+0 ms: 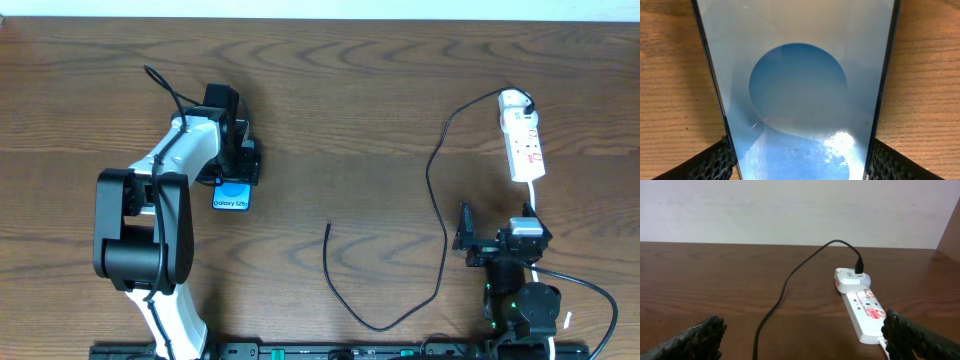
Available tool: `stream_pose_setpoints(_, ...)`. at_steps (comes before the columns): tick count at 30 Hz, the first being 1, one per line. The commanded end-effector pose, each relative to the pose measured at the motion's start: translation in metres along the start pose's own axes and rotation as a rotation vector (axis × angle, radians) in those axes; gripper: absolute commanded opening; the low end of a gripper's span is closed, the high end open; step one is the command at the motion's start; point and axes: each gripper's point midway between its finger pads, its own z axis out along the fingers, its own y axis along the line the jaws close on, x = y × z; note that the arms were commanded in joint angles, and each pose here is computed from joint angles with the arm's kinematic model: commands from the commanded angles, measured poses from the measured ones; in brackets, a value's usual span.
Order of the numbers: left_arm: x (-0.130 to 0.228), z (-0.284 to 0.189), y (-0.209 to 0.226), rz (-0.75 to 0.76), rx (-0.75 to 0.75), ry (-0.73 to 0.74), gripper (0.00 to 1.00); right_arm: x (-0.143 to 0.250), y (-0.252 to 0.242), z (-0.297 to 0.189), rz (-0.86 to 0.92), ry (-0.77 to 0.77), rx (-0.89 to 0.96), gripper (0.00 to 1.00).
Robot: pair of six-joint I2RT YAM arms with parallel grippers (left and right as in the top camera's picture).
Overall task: Plug charger to phone and switch on socket
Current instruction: 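Close the left gripper on the phone's sides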
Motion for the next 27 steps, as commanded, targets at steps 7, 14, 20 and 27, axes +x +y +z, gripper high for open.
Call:
stream_pose_setpoints(7, 0.0130, 0.0153, -0.0014, 0.000, 0.014, 0.059, 0.76, 0.0006, -0.0022, -0.0002, 0.004, 0.001, 0.008, 0.99)
stream_pose_setpoints(14, 0.0129, 0.0153, -0.0014, -0.001, 0.014, 0.058, 0.74, 0.0005, -0.0022, -0.0002, 0.004, 0.000, 0.008, 0.99)
stream_pose_setpoints(20, 0.0128, 0.0153, -0.0014, -0.001, 0.014, 0.058, 0.72, 0.0006, -0.0021, -0.0002, 0.004, 0.001, 0.008, 0.99)
stream_pose_setpoints(27, 0.0128, 0.0153, -0.0014, -0.001, 0.014, 0.058, 0.68, 0.0006, -0.0021, -0.0002, 0.004, 0.001, 0.008, 0.99)
